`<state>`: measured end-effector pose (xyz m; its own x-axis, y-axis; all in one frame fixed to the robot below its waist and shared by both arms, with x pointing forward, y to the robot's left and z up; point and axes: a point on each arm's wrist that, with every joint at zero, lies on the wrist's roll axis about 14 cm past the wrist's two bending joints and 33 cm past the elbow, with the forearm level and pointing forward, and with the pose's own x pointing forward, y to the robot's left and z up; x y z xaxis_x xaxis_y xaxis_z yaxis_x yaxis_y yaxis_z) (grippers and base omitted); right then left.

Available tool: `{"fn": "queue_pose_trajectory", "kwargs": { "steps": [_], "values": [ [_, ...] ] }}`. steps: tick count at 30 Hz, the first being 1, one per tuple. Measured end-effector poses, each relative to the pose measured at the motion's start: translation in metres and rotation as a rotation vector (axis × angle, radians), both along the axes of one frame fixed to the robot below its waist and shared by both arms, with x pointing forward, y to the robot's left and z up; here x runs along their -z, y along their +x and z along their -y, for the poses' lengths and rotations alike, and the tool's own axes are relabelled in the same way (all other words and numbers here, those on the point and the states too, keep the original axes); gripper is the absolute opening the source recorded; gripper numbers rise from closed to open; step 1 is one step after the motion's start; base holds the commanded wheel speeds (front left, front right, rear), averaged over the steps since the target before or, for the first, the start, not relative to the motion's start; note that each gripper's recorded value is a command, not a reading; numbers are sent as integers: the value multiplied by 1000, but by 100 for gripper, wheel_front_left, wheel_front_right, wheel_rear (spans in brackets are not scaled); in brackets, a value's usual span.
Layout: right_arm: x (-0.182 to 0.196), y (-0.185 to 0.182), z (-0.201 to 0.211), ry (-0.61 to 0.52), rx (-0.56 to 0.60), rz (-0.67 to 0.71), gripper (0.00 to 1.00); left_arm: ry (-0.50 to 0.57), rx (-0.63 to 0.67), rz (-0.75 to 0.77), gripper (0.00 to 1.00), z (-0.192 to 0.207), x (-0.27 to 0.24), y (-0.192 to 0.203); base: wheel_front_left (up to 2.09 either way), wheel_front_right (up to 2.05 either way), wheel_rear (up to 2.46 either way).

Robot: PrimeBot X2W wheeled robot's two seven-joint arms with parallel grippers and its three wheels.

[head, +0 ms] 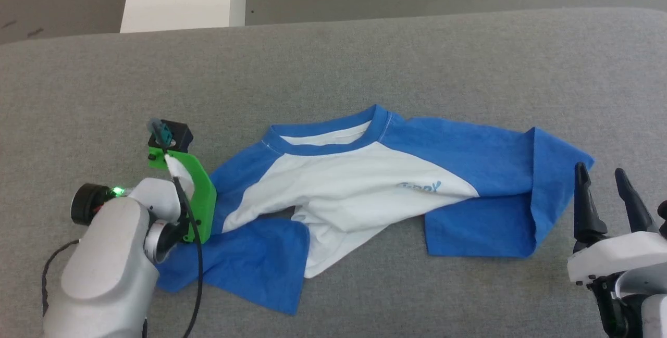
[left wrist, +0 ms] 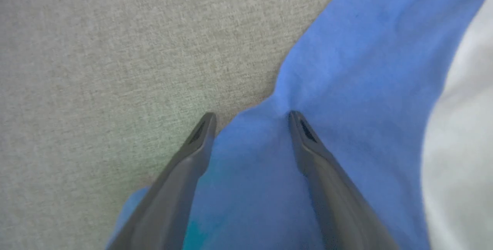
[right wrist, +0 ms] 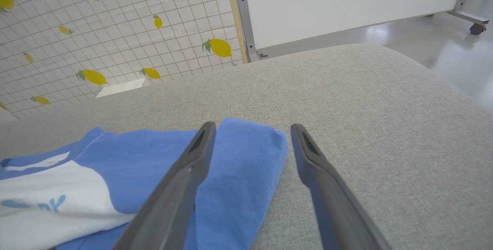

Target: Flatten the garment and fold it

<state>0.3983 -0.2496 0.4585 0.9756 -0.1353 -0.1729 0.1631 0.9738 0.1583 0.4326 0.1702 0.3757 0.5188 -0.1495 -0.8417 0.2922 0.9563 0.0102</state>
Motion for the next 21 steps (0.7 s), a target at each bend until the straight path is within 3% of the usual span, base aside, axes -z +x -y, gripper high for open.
{"fn": "queue_pose_trajectory", "kwargs": {
  "steps": [1,4,8,13,18,21],
  "values": [
    [1,0,1,-1,3,-2,100,-21,-7,-33,100,3,3,-1,0,0,0],
    [3,1,2,-2,8,-5,100,-28,-6,-75,0,4,6,-1,0,0,0],
    [5,3,0,0,1,-7,100,-70,-26,-76,0,9,6,0,0,0,0],
    [-15,26,-17,-43,-66,17,100,-156,-101,27,0,9,-7,11,0,0,0],
    [-1,50,-63,-116,-244,-259,100,-201,-139,120,0,10,-20,14,0,0,0],
    [-1,67,-76,-232,-335,-403,100,-239,-138,157,0,17,-30,16,0,0,0]
  ]
}}
